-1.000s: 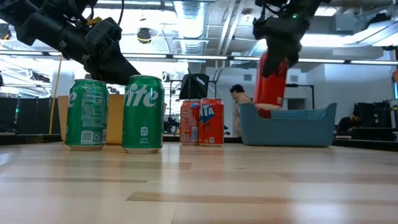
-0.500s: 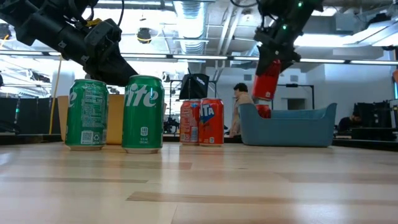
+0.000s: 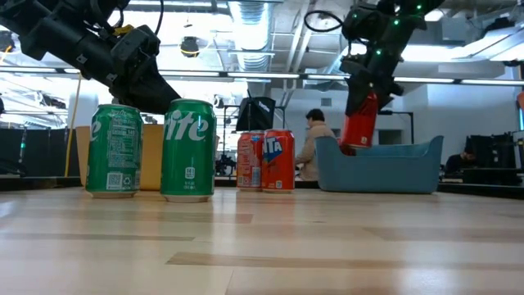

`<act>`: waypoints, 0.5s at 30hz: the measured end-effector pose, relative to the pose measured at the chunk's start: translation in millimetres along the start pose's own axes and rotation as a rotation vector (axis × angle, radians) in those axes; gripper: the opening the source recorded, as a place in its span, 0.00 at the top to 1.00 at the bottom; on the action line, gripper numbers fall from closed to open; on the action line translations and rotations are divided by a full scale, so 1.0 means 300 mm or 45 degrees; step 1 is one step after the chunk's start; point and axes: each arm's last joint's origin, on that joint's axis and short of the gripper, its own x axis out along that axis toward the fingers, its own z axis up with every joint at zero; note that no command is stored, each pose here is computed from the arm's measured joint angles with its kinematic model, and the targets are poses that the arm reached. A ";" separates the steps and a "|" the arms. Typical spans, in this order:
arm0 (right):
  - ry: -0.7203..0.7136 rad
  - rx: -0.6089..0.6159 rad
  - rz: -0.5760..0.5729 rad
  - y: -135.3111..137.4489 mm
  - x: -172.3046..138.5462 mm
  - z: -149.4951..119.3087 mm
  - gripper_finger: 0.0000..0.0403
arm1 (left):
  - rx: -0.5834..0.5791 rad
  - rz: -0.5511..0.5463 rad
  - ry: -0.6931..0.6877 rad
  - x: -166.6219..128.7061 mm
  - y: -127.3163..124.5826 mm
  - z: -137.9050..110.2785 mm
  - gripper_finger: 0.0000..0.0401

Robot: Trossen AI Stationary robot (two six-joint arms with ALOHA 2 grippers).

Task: Sort soda cans
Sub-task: Put the red-black soda can into the blue bin

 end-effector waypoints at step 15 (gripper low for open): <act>0.082 -0.037 -0.025 0.022 0.159 0.004 0.25 | -0.003 0.009 -0.011 0.000 0.000 0.002 0.54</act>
